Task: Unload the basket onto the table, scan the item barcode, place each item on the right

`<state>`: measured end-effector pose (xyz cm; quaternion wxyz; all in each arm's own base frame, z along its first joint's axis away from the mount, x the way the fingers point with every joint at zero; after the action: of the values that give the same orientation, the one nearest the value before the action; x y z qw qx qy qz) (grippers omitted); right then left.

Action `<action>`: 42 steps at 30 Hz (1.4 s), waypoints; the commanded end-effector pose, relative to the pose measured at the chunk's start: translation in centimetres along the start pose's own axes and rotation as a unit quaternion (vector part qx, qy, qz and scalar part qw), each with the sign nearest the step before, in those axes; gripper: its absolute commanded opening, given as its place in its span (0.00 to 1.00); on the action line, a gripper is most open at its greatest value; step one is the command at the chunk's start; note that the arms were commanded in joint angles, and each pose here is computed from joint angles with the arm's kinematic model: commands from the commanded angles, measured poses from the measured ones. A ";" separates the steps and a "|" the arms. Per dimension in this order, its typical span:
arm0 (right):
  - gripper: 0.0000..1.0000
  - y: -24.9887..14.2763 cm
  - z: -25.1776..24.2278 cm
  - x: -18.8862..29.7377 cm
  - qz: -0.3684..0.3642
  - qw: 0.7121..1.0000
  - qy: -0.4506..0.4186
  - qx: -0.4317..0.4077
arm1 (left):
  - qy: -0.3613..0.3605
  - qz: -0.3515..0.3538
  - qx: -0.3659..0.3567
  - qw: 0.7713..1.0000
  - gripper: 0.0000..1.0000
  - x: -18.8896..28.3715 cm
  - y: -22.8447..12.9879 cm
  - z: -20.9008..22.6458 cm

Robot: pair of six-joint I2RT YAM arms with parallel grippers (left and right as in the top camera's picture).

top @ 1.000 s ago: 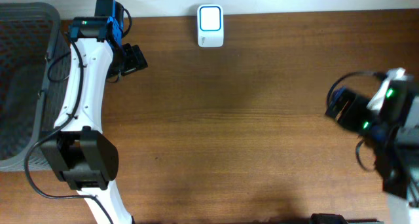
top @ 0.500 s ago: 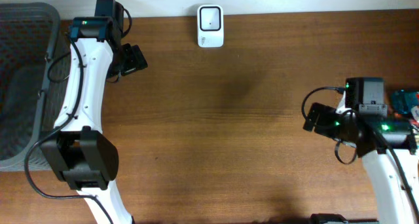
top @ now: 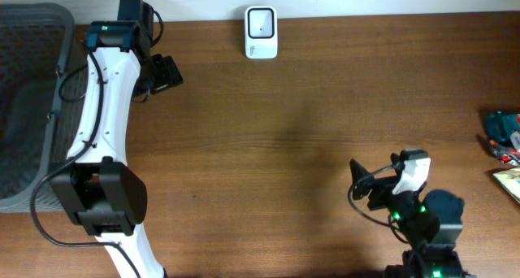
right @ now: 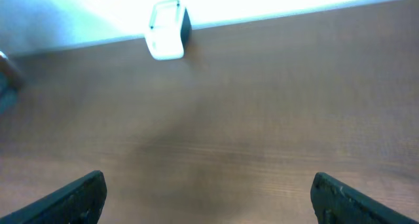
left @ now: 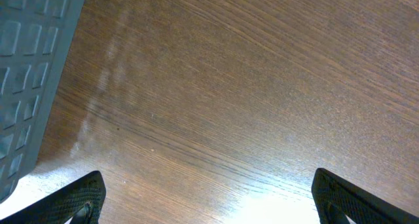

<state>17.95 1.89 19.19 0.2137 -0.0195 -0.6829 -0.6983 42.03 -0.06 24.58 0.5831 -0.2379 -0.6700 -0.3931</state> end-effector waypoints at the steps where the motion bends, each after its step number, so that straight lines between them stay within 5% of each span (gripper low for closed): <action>1: 0.99 -0.6 0.6 0.6 -0.055 0.998 0.014 0.026 | 0.002 -0.004 -0.005 1.000 0.99 0.1 0.1 0.0; 6: 0.99 -0.5 0.6 2.2 -0.139 0.989 -0.022 0.052 | 0.001 -0.004 -0.005 1.000 0.99 0.1 0.1 0.0; 19: 0.99 -0.9 -1.2 1.6 -0.190 0.975 -0.104 0.056 | 0.002 -0.004 -0.005 1.000 0.99 0.1 0.1 0.0; 26: 0.99 -3.2 -1.6 0.8 -0.126 0.984 -0.114 0.048 | 0.002 -0.004 -0.005 1.000 0.99 0.1 0.1 0.0; 42: 0.98 -3.2 -2.0 0.9 -0.122 0.981 -0.138 0.058 | 0.001 -0.004 -0.005 1.000 0.99 0.1 0.1 0.0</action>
<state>16.62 -0.19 16.57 0.0356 -0.0115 -0.7403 -0.6712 42.03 -0.06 24.58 0.5830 -0.2378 -0.6701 -0.3931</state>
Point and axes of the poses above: each gripper's point midway between its finger pads, its own x axis back along the fingers, its own z axis along the line the jaws close on, y = z × x, the point moved 8 cm from there along x, back along the fingers, and after that the axes turned 11 degrees about x, right-handed, at the moved point
